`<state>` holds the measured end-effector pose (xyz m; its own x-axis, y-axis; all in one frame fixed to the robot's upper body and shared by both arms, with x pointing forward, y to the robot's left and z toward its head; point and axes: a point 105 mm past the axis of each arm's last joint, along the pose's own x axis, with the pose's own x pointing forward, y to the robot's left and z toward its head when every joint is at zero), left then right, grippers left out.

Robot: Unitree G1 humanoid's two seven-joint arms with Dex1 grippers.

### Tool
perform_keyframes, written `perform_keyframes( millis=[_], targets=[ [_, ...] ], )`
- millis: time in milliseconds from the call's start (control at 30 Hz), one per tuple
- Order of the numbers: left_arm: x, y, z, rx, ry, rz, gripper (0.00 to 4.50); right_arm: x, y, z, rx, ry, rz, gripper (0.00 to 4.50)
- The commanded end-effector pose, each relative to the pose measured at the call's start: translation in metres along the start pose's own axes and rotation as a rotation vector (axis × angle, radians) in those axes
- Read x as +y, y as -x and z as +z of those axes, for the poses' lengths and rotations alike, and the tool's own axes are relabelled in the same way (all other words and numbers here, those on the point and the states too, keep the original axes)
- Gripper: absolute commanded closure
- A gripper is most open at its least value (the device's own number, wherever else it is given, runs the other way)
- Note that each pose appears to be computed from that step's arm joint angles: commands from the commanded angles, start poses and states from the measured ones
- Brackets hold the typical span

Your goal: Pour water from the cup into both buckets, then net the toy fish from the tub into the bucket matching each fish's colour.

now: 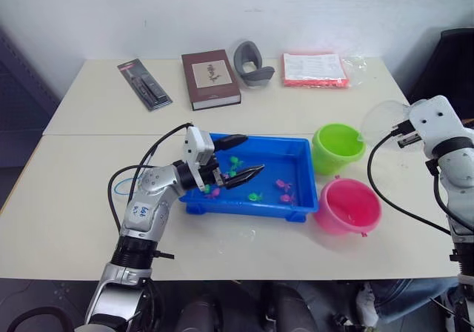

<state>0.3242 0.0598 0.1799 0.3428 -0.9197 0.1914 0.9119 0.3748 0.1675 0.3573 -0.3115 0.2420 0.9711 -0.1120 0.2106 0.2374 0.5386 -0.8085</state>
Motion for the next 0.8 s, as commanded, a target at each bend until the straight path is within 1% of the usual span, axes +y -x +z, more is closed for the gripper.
perform_keyframes(
  millis=[33, 400, 800],
  targets=[
    [-0.004, -0.001, 0.007, -0.019, -0.049, -0.011, 0.00, -0.018, -0.003, 0.022, -0.096, 0.091, -0.076, 4.43],
    [-0.005, -0.002, 0.004, -0.019, -0.066, -0.013, 0.00, -0.005, -0.006, 0.037, -0.182, 0.257, -0.068, 4.43],
    [-0.005, -0.002, 0.005, -0.024, -0.079, -0.013, 0.00, -0.003, -0.001, 0.049, -0.286, 0.400, -0.117, 4.43]
  ],
)
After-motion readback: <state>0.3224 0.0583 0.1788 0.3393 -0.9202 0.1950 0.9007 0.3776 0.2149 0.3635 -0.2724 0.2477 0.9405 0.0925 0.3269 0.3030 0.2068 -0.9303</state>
